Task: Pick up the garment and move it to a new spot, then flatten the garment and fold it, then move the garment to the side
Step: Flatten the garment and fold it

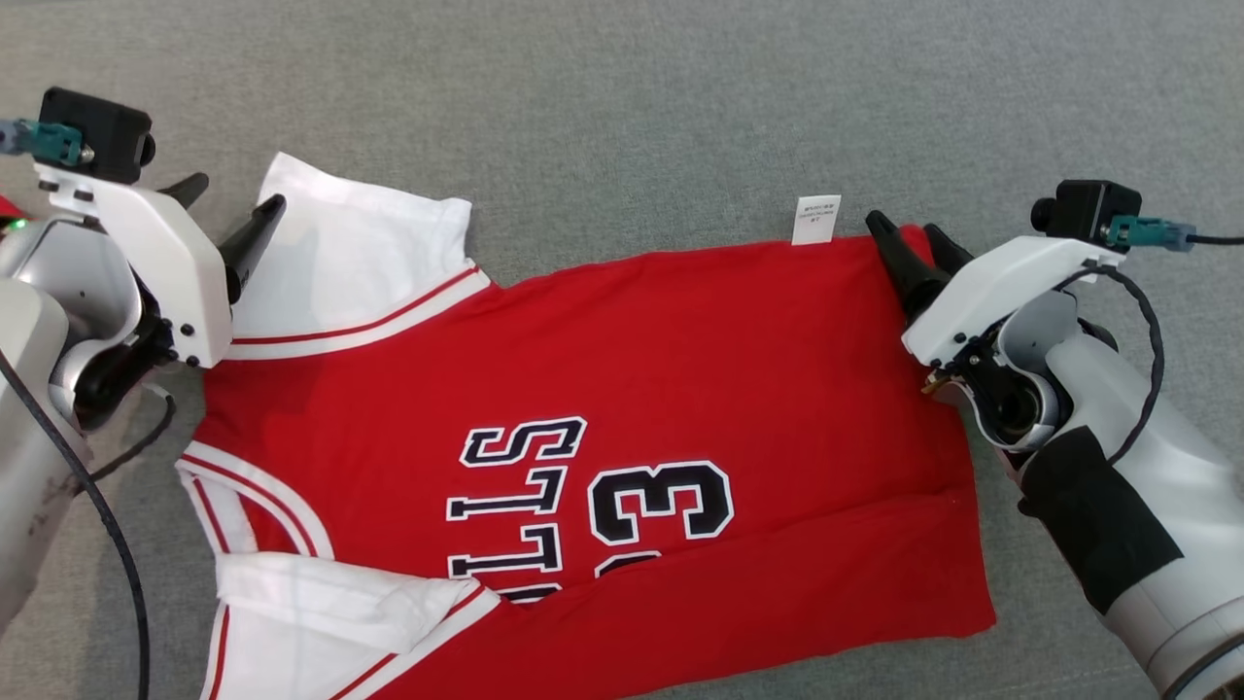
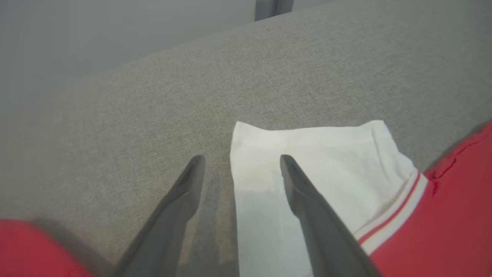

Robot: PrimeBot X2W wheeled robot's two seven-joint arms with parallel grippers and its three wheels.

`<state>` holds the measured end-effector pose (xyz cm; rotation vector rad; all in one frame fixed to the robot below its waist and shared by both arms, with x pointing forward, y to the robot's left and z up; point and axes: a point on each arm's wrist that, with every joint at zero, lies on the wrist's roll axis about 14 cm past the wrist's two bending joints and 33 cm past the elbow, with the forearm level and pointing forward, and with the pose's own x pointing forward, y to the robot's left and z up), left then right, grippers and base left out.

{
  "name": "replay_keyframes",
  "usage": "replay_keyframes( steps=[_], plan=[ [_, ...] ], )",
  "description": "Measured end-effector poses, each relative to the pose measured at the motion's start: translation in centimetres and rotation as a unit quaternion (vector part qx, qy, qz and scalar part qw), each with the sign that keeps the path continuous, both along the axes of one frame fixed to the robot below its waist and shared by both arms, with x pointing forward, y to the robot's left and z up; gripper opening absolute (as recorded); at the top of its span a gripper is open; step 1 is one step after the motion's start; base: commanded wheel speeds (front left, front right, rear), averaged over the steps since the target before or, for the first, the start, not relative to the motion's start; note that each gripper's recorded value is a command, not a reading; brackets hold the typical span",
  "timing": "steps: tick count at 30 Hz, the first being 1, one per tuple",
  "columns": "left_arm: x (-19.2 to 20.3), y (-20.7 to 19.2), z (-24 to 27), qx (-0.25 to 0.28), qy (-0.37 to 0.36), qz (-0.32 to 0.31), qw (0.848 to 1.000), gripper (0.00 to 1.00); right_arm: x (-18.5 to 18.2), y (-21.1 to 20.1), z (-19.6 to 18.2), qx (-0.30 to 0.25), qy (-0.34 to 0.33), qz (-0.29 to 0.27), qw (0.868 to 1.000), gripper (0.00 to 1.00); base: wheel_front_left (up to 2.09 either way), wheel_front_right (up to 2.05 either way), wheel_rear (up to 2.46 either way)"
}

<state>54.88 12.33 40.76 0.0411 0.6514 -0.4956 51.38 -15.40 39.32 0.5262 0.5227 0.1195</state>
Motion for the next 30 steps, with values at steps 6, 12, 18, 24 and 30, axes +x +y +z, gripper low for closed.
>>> replay_keyframes(
  steps=[6,12,18,24,30],
  plan=[
    [1.2,-1.6,-0.5,-0.006,0.014,-0.032,0.999,1.0,0.4,-0.2,-1.0,-0.001,0.016,0.002,1.0,1.0,0.0,0.0,0.0],
    [1.8,-2.2,-1.9,0.005,0.04,-0.048,0.998,1.0,0.2,-0.5,-1.9,-0.001,0.033,0.008,0.999,1.0,0.0,0.0,0.0],
    [1.8,-1.4,-2.5,0.022,0.061,-0.048,0.997,1.0,-0.3,-0.5,-2.0,-0.001,0.044,0.018,0.999,1.0,0.0,0.0,0.0],
    [2.1,-1.5,-2.2,0.014,0.064,-0.046,0.997,1.0,-0.6,-0.6,-2.1,-0.003,0.05,0.025,0.998,1.0,0.0,0.0,0.0],
    [2.4,-2.1,-2.6,0.004,0.072,-0.05,0.996,1.0,-0.8,-0.6,-2.3,-0.007,0.055,0.035,0.998,1.0,0.0,0.0,0.0]
  ],
)
